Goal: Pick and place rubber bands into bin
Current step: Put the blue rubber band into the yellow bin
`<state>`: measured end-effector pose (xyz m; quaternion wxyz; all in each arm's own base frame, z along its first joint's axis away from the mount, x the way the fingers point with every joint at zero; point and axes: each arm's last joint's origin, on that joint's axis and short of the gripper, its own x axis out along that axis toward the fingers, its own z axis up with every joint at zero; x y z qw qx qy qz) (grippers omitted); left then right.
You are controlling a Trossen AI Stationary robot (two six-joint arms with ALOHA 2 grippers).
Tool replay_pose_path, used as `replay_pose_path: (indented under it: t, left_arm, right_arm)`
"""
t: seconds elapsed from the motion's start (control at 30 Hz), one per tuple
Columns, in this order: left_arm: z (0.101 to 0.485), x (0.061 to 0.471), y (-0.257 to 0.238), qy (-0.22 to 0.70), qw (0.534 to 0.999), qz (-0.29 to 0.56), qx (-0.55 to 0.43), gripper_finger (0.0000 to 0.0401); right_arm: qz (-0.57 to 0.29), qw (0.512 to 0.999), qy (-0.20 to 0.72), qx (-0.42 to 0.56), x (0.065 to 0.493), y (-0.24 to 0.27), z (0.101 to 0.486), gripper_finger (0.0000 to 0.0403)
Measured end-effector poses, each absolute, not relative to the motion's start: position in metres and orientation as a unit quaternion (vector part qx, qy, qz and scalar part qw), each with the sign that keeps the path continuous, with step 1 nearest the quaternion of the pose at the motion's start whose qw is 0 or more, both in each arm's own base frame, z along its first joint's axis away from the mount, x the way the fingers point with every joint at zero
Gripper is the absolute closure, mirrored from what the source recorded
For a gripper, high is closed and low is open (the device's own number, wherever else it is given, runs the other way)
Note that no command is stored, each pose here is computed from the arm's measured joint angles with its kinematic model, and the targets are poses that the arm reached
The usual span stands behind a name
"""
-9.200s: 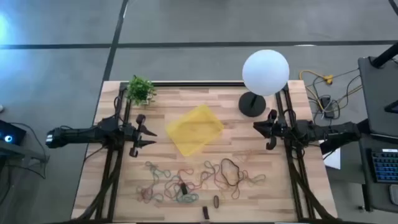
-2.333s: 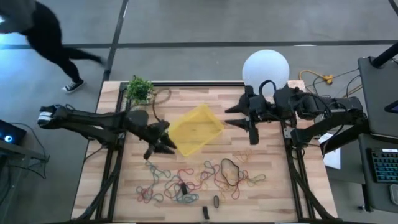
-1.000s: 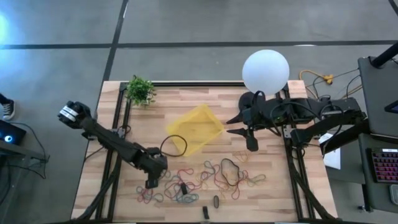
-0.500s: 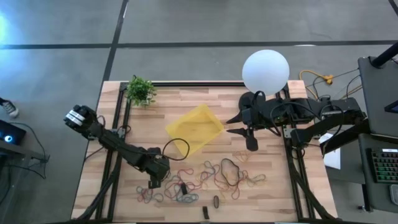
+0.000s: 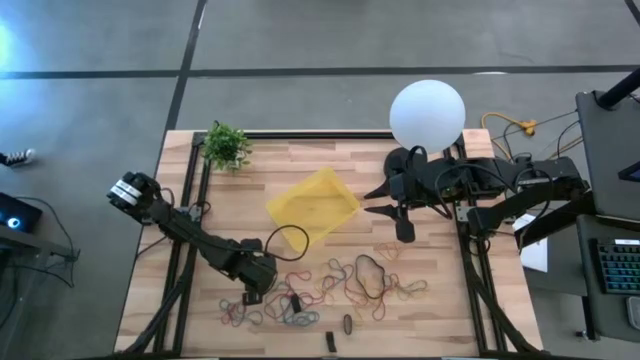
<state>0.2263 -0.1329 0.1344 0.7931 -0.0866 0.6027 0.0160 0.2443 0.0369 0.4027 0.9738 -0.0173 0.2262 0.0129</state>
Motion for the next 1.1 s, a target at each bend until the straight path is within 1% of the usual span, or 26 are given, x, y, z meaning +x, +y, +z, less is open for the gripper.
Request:
replay_pose_path:
  t: [0.1, 0.2, 0.27, 0.37, 0.43, 0.6, 0.9, 1.1]
  left_arm:
    - [0.135, 0.226, -0.132, 0.602, 0.794, 0.019, -0.084, 0.0291]
    - [0.134, 0.225, -0.132, 0.604, 0.792, 0.02, -0.082, 0.0307]
    - [0.132, 0.224, -0.131, 0.607, 0.79, 0.019, -0.083, 0.0329]
    - [0.131, 0.223, -0.131, 0.608, 0.789, 0.017, -0.085, 0.0377]
    - [0.13, 0.223, -0.131, 0.609, 0.789, 0.017, -0.085, 0.0394]
    - [0.132, 0.221, -0.13, 0.605, 0.791, 0.02, -0.084, 0.04]
    - [0.15, 0.217, -0.125, 0.574, 0.814, 0.021, -0.089, 0.0401]
    - [0.175, 0.215, -0.123, 0.521, 0.846, 0.01, -0.109, 0.0401]
  right_arm:
    - [0.013, 0.974, 0.226, -0.017, 0.244, 0.037, 0.403, 0.0295]
    - [0.012, 0.975, 0.223, -0.013, 0.245, 0.037, 0.403, 0.0298]
    - [0.011, 0.975, 0.222, -0.009, 0.245, 0.037, 0.403, 0.03]
    - [0.011, 0.975, 0.222, -0.008, 0.245, 0.037, 0.404, 0.0303]
    - [0.011, 0.975, 0.221, -0.007, 0.245, 0.037, 0.404, 0.0305]
    - [0.009, 0.975, 0.221, 0.002, 0.245, 0.037, 0.404, 0.0304]
    - [0.009, 0.975, 0.22, 0.004, 0.245, 0.037, 0.404, 0.0309]
    - [0.009, 0.976, 0.217, 0.006, 0.245, 0.037, 0.404, 0.0316]
